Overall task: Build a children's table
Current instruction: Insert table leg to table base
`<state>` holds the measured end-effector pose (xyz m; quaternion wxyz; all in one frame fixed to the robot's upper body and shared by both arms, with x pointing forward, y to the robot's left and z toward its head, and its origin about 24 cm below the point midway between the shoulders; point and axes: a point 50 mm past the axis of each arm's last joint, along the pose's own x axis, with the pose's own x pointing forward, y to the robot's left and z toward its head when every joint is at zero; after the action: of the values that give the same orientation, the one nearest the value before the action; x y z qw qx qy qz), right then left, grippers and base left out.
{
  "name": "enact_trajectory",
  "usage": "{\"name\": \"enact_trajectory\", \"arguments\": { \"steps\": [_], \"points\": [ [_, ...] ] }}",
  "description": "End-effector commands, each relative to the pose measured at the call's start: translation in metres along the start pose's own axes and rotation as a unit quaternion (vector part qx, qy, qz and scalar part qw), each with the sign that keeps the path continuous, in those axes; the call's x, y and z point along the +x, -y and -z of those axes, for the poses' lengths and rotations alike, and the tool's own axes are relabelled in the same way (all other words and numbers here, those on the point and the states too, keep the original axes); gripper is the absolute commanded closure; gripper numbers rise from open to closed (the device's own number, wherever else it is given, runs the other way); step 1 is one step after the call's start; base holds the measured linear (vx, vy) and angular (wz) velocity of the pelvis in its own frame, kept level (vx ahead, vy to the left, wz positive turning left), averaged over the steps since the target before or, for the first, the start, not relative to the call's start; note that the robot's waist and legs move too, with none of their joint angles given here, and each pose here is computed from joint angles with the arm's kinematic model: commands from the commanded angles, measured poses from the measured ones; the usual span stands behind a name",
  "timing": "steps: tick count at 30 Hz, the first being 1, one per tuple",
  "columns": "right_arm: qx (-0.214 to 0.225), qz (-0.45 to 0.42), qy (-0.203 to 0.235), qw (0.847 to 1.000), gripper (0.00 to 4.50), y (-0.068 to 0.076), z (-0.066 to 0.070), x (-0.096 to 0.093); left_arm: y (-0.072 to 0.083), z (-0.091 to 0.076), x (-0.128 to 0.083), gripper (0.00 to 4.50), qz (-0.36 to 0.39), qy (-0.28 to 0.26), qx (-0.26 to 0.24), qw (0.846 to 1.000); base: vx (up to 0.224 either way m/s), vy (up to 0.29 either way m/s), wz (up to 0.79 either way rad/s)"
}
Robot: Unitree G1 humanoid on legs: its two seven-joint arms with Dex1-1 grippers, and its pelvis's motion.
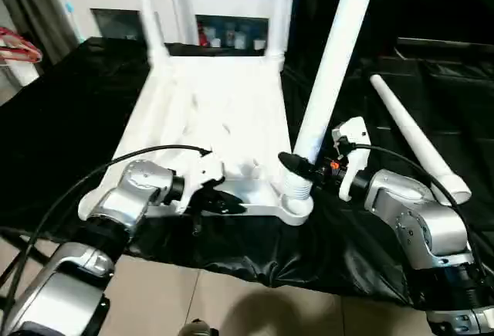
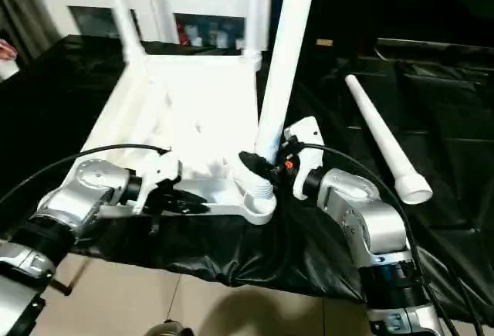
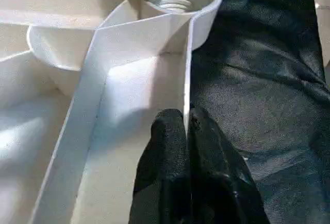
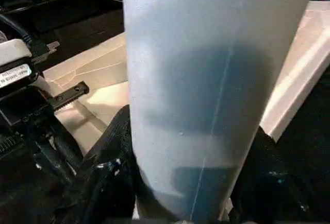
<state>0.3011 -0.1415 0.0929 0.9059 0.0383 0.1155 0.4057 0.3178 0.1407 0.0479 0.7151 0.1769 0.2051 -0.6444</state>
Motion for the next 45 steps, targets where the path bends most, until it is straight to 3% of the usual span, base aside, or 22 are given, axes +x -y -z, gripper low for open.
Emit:
{"name": "enact_trajectory", "arguments": {
  "steps": [1, 9, 16, 26, 34, 45],
  "points": [
    [-0.018, -0.006, 0.005, 1.000, 2.63, -0.001, -0.007, 0.002, -0.001, 0.009, -0.005, 4.50, -0.006, -0.033, -0.014, 0.999, 0.000, 0.000, 0.00],
    [-0.025, -0.020, -0.018, 0.999, 2.63, 0.005, -0.010, 0.001, 0.000, -0.009, 0.012, 4.50, -0.064, 0.017, -0.062, 0.996, 0.000, 0.000, 0.00],
    [-0.034, -0.006, -0.026, 0.999, 2.63, 0.014, -0.009, 0.003, 0.008, -0.019, 0.021, 4.50, -0.086, 0.033, -0.059, 0.994, 0.000, 0.000, 0.00],
    [-0.034, 0.007, -0.053, 0.998, 2.63, 0.025, -0.002, 0.002, 0.015, -0.019, 0.016, 4.50, -0.066, 0.025, -0.034, 0.997, 0.000, 0.000, 0.00],
    [-0.023, -0.018, -0.072, 0.997, 2.63, 0.020, 0.003, -0.006, 0.001, -0.014, 0.011, 4.50, -0.107, 0.008, -0.048, 0.993, 0.000, 0.000, 0.00],
    [-0.017, -0.010, -0.073, 0.997, 2.63, 0.022, 0.009, -0.004, 0.003, -0.018, 0.009, 4.50, -0.078, 0.019, -0.029, 0.996, 0.000, 0.000, 0.00]
  ]
}}
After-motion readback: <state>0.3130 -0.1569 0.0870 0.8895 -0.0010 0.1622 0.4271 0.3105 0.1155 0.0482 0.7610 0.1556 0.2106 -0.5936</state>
